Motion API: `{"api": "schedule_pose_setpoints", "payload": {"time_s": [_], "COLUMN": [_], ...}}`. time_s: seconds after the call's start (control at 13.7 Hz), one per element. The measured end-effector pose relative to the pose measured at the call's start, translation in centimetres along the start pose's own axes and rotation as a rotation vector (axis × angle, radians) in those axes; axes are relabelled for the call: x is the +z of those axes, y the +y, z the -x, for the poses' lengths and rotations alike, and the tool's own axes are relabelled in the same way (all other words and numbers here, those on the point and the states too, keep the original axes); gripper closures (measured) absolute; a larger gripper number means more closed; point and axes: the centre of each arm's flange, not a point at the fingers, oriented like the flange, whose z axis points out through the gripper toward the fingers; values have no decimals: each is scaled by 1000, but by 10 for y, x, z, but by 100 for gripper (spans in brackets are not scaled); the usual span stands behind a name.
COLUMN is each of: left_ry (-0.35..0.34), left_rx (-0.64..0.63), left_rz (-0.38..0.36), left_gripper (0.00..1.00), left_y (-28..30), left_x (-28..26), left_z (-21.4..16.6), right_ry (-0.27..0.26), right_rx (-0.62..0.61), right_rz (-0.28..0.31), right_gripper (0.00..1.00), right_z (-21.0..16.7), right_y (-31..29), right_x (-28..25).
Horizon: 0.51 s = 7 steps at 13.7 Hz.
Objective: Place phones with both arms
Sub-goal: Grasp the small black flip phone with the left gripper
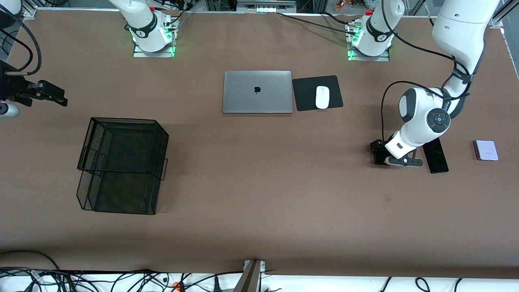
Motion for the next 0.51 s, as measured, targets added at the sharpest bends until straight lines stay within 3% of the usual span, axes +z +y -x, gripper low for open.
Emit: {"api": "schedule_pose_setpoints", "payload": {"time_s": [0.15, 0.29, 0.51], "left_ry": [8, 10, 17], "left_rx": [1, 1, 6], "left_rz": [1, 0, 2], "left_gripper": [1, 21, 21], "left_y": [1, 1, 4], "left_x": [5, 6, 4], "left_z": [0, 0, -2], "right_ry": [0, 0, 0], "right_rx": [0, -2, -3], "right_rz": [0, 0, 0], "right_gripper": [0, 0, 0], "right_z": [0, 0, 0], "right_y": [0, -1, -2], "right_x": [0, 0, 0]}}
